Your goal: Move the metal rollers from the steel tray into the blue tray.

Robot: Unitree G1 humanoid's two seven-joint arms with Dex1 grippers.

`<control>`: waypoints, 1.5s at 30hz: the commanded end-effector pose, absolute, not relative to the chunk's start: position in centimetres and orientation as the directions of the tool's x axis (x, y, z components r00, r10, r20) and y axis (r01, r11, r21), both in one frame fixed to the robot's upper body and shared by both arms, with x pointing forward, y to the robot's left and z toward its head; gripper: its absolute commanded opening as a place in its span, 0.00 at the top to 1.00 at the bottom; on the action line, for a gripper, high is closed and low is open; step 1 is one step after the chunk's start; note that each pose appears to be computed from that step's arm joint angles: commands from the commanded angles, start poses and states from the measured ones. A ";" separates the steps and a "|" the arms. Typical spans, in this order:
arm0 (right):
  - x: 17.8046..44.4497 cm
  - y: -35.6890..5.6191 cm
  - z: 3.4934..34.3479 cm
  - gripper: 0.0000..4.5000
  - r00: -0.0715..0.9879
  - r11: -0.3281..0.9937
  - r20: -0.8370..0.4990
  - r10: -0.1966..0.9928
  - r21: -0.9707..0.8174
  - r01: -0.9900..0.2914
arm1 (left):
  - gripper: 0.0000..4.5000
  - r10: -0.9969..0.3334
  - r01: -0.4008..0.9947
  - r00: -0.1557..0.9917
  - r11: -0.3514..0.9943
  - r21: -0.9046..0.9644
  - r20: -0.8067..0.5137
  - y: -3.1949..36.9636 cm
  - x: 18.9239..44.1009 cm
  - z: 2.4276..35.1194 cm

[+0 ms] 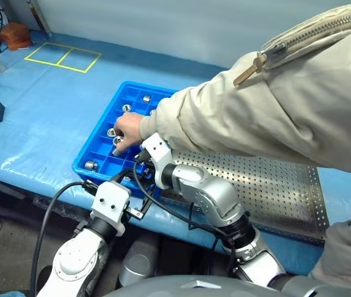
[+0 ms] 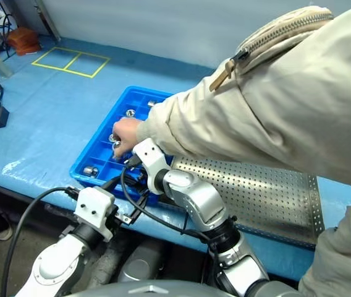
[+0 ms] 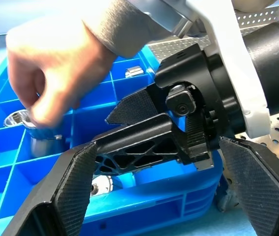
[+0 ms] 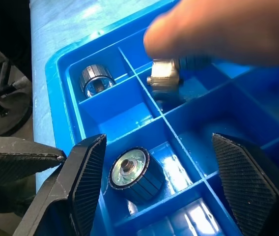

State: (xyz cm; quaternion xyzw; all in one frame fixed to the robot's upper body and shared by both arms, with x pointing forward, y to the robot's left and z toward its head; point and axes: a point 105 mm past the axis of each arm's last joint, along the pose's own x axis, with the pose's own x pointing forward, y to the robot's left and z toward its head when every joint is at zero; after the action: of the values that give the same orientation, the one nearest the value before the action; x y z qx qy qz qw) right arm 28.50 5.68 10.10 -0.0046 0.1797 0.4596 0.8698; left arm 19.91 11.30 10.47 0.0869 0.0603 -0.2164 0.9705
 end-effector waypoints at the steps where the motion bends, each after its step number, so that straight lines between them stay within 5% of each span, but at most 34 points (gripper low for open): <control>1: 28.3 6.2 11.8 0.20 0.516 0.559 -0.254 0.818 0.138 -0.818 | 0.04 -0.423 0.440 0.896 0.885 0.150 -0.134 11.1 19.9 11.0; 45: 28.3 5.9 11.8 0.20 0.531 0.571 -0.252 0.809 0.122 -0.812 | 0.04 -0.434 0.453 0.890 0.878 0.158 -0.140 11.0 20.1 10.9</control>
State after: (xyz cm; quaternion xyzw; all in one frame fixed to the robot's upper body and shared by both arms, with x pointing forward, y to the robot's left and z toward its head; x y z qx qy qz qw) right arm 28.60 5.46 10.17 -0.0098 0.1763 0.4559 0.8723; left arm 20.17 11.11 10.59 0.0911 0.0568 -0.2238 0.9687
